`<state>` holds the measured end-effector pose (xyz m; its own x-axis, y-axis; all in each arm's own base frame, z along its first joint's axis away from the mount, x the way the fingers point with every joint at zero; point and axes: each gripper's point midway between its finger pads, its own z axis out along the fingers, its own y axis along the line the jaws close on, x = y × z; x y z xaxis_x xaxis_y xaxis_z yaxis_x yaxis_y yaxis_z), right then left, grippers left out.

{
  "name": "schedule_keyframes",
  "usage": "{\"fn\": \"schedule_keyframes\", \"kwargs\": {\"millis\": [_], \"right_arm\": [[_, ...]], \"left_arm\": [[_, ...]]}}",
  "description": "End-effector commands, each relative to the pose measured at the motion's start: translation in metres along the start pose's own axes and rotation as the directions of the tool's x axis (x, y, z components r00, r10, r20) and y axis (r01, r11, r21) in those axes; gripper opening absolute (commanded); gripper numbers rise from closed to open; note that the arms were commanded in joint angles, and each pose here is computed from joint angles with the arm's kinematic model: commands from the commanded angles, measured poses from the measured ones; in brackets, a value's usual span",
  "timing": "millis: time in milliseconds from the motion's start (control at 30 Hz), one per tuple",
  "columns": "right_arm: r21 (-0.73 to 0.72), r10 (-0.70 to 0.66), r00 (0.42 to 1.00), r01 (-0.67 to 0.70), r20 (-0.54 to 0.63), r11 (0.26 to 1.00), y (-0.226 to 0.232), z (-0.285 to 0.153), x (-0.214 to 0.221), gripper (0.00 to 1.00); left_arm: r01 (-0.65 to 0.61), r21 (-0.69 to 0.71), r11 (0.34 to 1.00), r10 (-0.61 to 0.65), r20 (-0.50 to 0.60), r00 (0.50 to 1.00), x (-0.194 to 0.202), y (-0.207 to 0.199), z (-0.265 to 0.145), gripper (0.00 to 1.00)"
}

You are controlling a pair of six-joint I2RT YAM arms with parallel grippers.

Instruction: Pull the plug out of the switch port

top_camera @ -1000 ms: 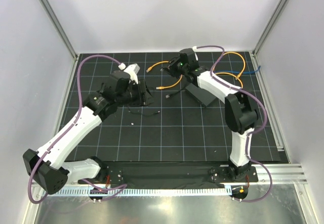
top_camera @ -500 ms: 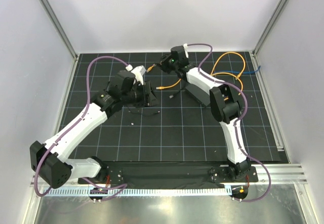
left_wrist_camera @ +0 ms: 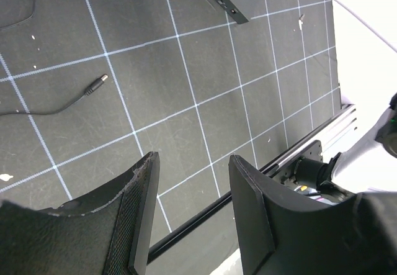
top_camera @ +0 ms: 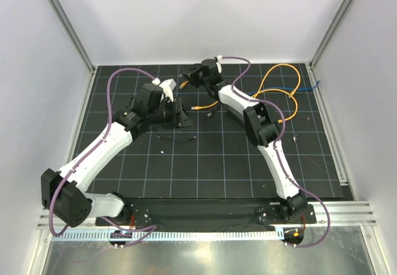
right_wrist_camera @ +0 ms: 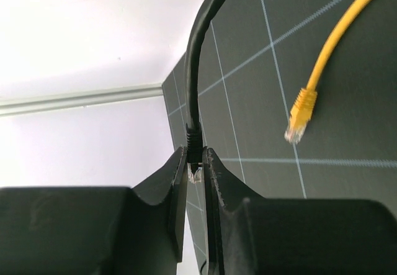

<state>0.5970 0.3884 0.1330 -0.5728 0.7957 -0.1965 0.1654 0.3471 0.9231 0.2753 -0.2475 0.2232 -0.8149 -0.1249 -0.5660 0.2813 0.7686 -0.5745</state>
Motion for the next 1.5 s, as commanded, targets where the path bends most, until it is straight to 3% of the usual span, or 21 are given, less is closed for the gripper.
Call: {"fn": "schedule_keyframes", "kwargs": {"millis": [0,200,367,500,600,633,700,733,767,833,867,933,967,1200,1267,1400,1433,1467], "right_arm": [[-0.12,0.026,0.999,-0.023,0.028,0.992,0.041,0.004,-0.007,0.11],[-0.137,-0.007,1.0,0.008,0.008,0.991,0.047,0.007,-0.002,0.38],[-0.156,-0.042,0.998,0.035,-0.039,0.987,0.055,0.0,0.004,0.42],[-0.197,-0.114,0.988,0.092,-0.105,0.976,0.076,-0.031,0.009,0.42],[-0.093,-0.277,0.953,0.267,-0.12,0.959,0.054,-0.056,0.001,0.43],[-0.098,-0.34,0.937,0.332,-0.08,0.938,0.076,-0.079,-0.011,0.44],[-0.007,-0.416,0.905,0.417,-0.083,0.909,0.047,-0.1,-0.023,0.46],[-0.037,-0.44,0.897,0.438,-0.04,0.898,0.069,-0.124,-0.033,0.48],[-0.003,-0.444,0.895,0.444,-0.046,0.896,0.049,-0.132,-0.035,0.55],[0.011,-0.455,0.89,0.455,-0.024,0.89,0.044,-0.15,-0.057,0.6],[-0.019,-0.461,0.887,0.46,-0.035,0.888,0.044,-0.166,-0.059,0.71],[-0.04,-0.445,0.895,0.444,-0.019,0.895,0.038,-0.183,-0.081,0.82],[-0.107,-0.441,0.897,0.437,-0.019,0.893,0.042,-0.195,-0.081,0.99],[-0.217,-0.341,0.936,0.352,0.085,0.91,0.04,-0.24,-0.129,1.0],[-0.172,-0.324,0.94,0.338,0.107,0.925,0.025,-0.246,-0.145,1.0],[-0.241,-0.36,0.933,0.348,-0.005,0.906,0.01,-0.253,-0.153,1.0],[-0.271,-0.336,0.937,0.3,-0.097,0.915,-0.001,-0.249,-0.142,1.0],[-0.278,-0.243,0.966,0.21,-0.088,0.937,-0.011,-0.251,-0.155,1.0]], "left_arm": [[-0.014,0.037,0.999,0.013,0.016,1.0,-0.008,-0.006,0.002,0.52],[0.017,0.042,0.999,-0.018,0.019,1.0,-0.009,-0.007,0.006,0.51],[0.062,0.052,0.997,-0.063,0.011,0.998,-0.009,-0.011,0.007,0.5],[0.093,0.044,0.995,-0.094,0.017,0.995,-0.011,-0.011,0.008,0.49],[0.108,0.032,0.994,-0.109,0.032,0.994,-0.017,-0.011,0.011,0.49],[0.11,0.027,0.994,-0.111,0.034,0.993,-0.018,-0.01,0.013,0.49],[0.113,0.019,0.993,-0.114,0.049,0.992,-0.024,-0.01,0.018,0.48],[0.117,0.014,0.993,-0.118,0.059,0.991,-0.027,-0.009,0.02,0.49],[0.124,0.022,0.992,-0.125,0.074,0.989,-0.032,-0.011,0.022,0.49],[0.138,0.03,0.99,-0.14,0.079,0.987,-0.039,-0.015,0.029,0.49],[0.142,0.039,0.989,-0.145,0.085,0.986,-0.043,-0.017,0.033,0.49],[0.133,0.048,0.99,-0.137,0.08,0.987,-0.049,-0.027,0.045,0.48],[0.127,0.048,0.991,-0.131,0.076,0.988,-0.05,-0.031,0.05,0.48],[0.097,0.084,0.992,-0.1,0.034,0.994,-0.056,-0.062,0.102,0.45],[0.095,0.092,0.991,-0.098,0.025,0.995,-0.057,-0.066,0.118,0.45],[0.085,0.096,0.992,-0.086,0.003,0.996,-0.056,-0.071,0.147,0.45],[0.084,0.099,0.992,-0.084,-0.004,0.996,-0.055,-0.072,0.152,0.44],[0.083,0.108,0.991,-0.082,-0.014,0.997,-0.056,-0.075,0.163,0.44]]}}
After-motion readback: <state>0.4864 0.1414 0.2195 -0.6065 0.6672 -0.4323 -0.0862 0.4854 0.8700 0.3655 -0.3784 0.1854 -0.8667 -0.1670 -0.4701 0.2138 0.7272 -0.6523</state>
